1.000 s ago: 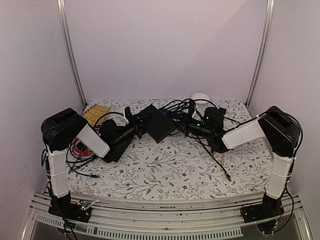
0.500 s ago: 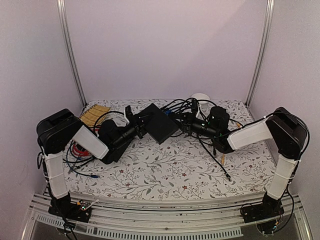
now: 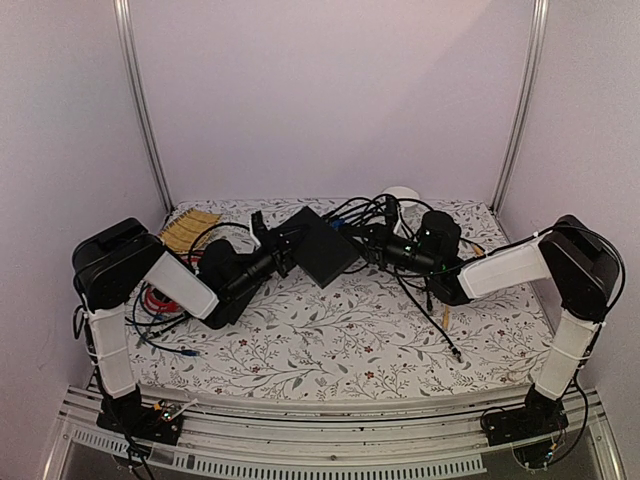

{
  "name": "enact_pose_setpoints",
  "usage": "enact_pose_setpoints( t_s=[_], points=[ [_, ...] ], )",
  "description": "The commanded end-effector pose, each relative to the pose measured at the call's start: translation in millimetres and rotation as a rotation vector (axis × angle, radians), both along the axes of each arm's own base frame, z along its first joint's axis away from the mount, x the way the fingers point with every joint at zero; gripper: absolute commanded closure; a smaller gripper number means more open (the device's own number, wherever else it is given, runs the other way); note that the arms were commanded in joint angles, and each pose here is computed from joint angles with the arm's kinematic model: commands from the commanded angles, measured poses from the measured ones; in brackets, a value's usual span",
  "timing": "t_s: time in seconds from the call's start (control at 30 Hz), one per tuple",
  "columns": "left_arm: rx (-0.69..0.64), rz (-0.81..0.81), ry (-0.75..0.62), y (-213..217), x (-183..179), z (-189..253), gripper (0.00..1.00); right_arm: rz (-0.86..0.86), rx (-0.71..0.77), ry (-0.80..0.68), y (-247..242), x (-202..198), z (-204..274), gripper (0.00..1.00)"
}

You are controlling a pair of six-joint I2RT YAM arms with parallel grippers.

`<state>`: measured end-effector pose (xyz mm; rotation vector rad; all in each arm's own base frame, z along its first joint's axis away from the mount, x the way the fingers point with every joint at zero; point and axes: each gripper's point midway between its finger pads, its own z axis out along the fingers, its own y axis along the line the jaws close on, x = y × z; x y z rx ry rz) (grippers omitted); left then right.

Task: Pull the plug from the switch port
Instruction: Pull the connector from the switch port, then place the connector at the corner of the board.

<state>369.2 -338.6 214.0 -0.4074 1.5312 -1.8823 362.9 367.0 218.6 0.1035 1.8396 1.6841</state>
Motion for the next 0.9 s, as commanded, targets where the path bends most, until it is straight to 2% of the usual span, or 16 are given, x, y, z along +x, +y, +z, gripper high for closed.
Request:
enact_pose_setpoints(
  t_s=[0.0, 0.3, 0.57, 0.87],
  points=[
    [-0.156, 0.190, -0.113, 48.6, 16.1, 57.8, 1.00, -0.601, 0.000, -0.097, -128.7, 95.8, 32.8, 0.98],
    [-0.142, 0.235, -0.076, 50.7, 19.7, 51.3, 1.00, -0.676, -0.047, -0.124, -129.6, 88.5, 36.1, 0.98],
    [-0.146, 0.195, -0.103, 54.5, 18.1, 50.3, 1.00, -0.578, -0.082, -0.140, -120.0, 77.4, 42.4, 0.98],
    [-0.115, 0.201, -0.137, 67.3, 17.3, 45.9, 1.00, -0.472, -0.195, -0.054, -148.1, 34.1, 23.6, 0.98]
  ],
)
